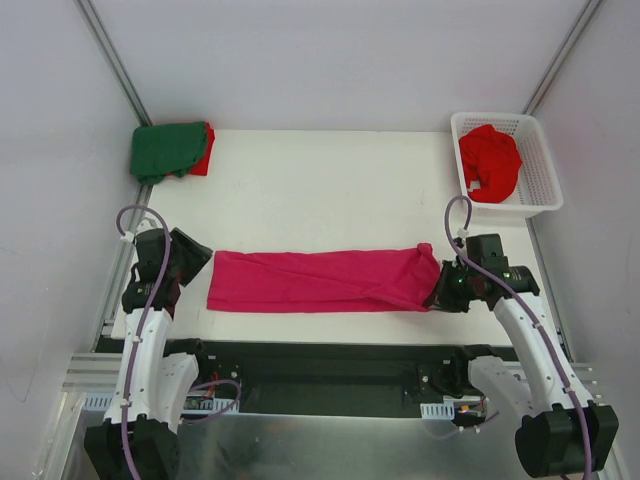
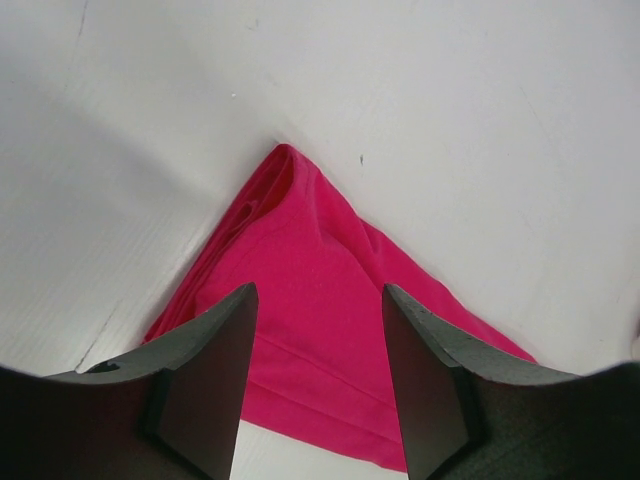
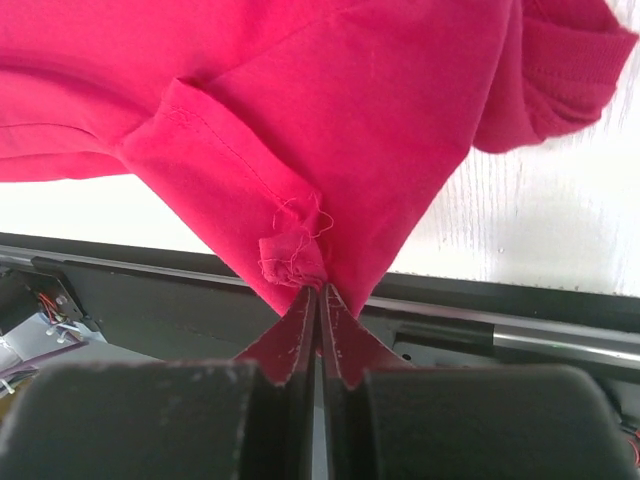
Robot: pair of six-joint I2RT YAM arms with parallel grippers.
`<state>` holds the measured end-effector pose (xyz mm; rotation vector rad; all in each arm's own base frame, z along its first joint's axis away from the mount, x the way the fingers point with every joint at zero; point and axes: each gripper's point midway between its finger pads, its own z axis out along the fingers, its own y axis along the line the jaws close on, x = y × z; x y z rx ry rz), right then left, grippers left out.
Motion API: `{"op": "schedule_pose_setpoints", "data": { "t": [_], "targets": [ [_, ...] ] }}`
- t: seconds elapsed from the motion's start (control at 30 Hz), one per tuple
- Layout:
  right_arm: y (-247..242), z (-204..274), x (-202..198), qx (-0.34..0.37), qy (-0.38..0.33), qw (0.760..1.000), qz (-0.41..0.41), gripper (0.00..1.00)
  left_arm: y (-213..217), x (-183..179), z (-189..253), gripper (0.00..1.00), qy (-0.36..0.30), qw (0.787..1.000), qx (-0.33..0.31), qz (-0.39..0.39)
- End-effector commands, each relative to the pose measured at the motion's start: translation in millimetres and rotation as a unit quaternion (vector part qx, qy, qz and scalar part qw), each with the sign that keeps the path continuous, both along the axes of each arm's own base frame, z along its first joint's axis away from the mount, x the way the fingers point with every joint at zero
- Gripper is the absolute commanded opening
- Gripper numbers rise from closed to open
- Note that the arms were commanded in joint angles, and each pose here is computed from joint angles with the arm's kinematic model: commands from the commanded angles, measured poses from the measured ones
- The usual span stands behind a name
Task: Fold and stack the t-shirts
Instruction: Fold the other side of the tshirt into a rectangle
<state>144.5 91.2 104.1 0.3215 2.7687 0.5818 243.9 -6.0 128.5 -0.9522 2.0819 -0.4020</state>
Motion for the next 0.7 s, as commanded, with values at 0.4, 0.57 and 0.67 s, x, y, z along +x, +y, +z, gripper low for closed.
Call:
{"op": "schedule_pose_setpoints", "data": {
  "t": [0.4,0.57,0.67],
  "targets": [
    [-5.7,-6.0,-16.0,-0.022,0.028,0.999,-0.031,0.58,-25.4,29.0,10.9,0.47,-0.048,0.995,-0.049,-0.070],
    [-6.4,-4.2,-7.3,-0.024,0.009,0.999,-0.040,0.58,-69.4,42.5,22.1,0.42,-0.082,0.981,-0.062,-0.167],
    [-9.8,1.0,-0.4,-0.030,-0.014,0.998,-0.056,0.58,-113.3,46.6,33.6,0.46,-0.106,0.963,-0.028,-0.246]
  ]
}}
